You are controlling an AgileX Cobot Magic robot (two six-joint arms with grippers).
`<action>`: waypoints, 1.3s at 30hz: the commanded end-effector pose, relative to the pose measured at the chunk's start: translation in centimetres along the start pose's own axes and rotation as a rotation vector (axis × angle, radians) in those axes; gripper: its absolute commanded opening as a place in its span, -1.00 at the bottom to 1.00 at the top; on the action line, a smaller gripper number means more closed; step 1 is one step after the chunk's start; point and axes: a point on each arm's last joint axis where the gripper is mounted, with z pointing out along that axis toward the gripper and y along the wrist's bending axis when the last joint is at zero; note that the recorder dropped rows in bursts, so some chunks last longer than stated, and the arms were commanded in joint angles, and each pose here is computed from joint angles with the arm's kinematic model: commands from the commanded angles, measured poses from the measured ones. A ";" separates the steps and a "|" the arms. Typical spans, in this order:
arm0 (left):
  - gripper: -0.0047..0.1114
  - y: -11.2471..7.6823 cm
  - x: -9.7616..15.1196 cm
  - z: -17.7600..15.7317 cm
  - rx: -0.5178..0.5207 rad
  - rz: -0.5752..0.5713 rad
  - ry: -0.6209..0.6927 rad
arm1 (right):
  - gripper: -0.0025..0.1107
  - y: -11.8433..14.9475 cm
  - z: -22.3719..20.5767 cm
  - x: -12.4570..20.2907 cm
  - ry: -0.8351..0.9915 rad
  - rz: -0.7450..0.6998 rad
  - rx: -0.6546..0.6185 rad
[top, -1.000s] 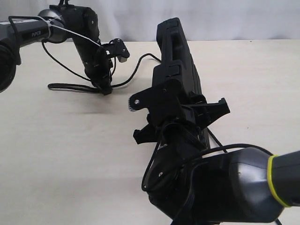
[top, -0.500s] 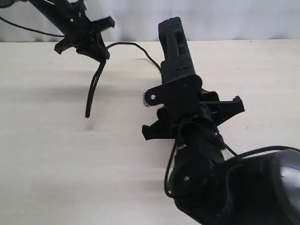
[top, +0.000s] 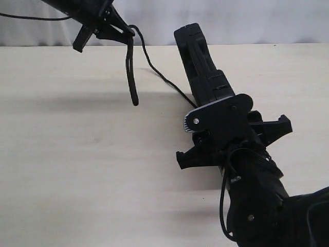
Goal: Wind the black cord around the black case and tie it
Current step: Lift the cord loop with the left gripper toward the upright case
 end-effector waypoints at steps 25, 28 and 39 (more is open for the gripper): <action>-0.92 1.7 -0.3 -0.6 -0.220 -0.669 -0.162 | -0.88 -0.5 -0.1 -0.6 -0.041 0.006 0.030; -0.92 1.5 -0.8 -0.7 -0.182 -0.659 -0.210 | -0.88 -0.5 -0.1 -0.6 -0.041 0.006 0.030; -0.92 0.7 -0.5 -0.4 -0.102 -0.722 -0.148 | -0.88 -0.5 -0.1 -0.6 -0.042 0.005 0.029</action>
